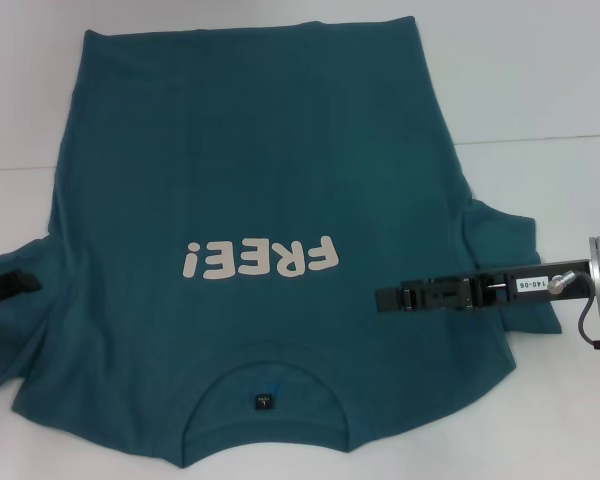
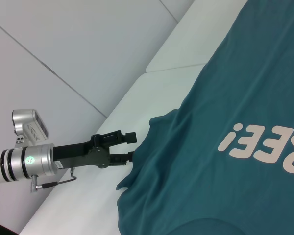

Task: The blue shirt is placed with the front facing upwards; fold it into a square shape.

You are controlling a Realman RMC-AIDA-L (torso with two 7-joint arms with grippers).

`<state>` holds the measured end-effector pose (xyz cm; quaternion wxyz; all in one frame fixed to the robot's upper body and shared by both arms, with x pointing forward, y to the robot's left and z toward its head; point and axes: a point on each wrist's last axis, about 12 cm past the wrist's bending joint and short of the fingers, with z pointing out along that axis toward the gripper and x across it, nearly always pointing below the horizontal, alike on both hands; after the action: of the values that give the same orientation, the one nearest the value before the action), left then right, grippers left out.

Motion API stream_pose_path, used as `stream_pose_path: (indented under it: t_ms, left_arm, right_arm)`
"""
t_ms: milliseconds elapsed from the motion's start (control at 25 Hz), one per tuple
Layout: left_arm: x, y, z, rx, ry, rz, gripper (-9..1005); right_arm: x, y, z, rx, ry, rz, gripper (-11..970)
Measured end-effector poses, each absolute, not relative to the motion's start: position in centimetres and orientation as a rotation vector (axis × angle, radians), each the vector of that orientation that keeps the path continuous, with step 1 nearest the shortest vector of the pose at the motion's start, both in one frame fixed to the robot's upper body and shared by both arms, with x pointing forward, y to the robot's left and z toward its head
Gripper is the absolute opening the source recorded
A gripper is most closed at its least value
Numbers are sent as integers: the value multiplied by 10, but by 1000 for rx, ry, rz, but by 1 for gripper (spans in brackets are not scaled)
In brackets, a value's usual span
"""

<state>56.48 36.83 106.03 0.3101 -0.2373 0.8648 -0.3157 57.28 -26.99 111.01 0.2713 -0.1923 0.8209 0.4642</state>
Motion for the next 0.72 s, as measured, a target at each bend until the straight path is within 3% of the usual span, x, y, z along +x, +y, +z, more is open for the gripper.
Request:
stream_pose_path:
  t_ms: [720]
  left_arm:
    - [581,356,1072,-599,2293,-884,886]
  right_arm:
    - [572,-272,1110,-520,2204,1245,895]
